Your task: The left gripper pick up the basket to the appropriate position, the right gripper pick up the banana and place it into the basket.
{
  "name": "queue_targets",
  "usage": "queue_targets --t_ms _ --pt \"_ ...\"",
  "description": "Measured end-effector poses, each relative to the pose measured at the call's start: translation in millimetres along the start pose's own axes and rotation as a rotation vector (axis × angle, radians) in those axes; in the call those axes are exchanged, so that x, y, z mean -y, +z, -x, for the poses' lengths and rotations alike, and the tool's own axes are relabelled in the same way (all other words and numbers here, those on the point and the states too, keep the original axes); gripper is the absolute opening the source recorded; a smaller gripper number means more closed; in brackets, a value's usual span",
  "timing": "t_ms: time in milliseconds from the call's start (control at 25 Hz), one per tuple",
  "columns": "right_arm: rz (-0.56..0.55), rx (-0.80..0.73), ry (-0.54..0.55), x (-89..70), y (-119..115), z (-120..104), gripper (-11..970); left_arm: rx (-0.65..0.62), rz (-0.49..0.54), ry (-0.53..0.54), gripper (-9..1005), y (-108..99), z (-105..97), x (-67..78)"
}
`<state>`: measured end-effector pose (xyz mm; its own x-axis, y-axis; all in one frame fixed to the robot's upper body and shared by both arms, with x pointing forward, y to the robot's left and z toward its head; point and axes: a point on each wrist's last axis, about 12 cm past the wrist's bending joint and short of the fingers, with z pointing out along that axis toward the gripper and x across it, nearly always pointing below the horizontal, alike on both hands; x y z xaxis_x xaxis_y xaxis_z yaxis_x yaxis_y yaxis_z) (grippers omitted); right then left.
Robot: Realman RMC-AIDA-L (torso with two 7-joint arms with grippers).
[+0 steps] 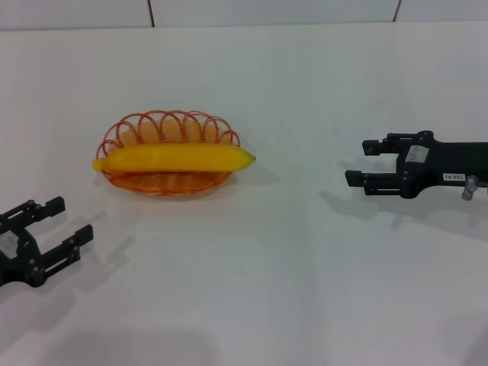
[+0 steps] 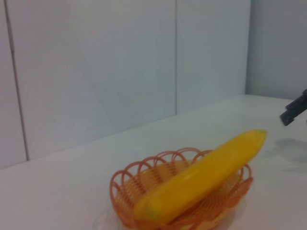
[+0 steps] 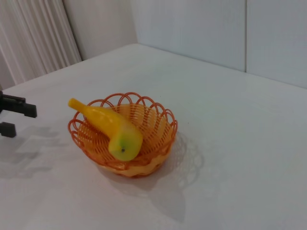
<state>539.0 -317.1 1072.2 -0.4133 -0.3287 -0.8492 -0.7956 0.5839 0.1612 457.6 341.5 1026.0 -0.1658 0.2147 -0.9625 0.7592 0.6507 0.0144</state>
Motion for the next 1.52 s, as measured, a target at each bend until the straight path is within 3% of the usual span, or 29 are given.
queue_targets --t_ms 320,800,1160,1520 --pt "-0.001 0.001 -0.004 0.1 0 0 734 -0.001 -0.018 -0.011 658 -16 11 -5.8" --pt "0.004 0.014 -0.025 0.2 0 3 734 -0.031 -0.037 -0.024 657 -17 22 -11.6" --pt "0.05 0.114 -0.087 1.7 -37 5 733 -0.028 -0.036 -0.001 658 -14 23 -13.1" --pt "0.061 0.101 -0.098 -0.7 -34 3 732 -0.027 -0.036 -0.001 657 -14 23 -13.3"
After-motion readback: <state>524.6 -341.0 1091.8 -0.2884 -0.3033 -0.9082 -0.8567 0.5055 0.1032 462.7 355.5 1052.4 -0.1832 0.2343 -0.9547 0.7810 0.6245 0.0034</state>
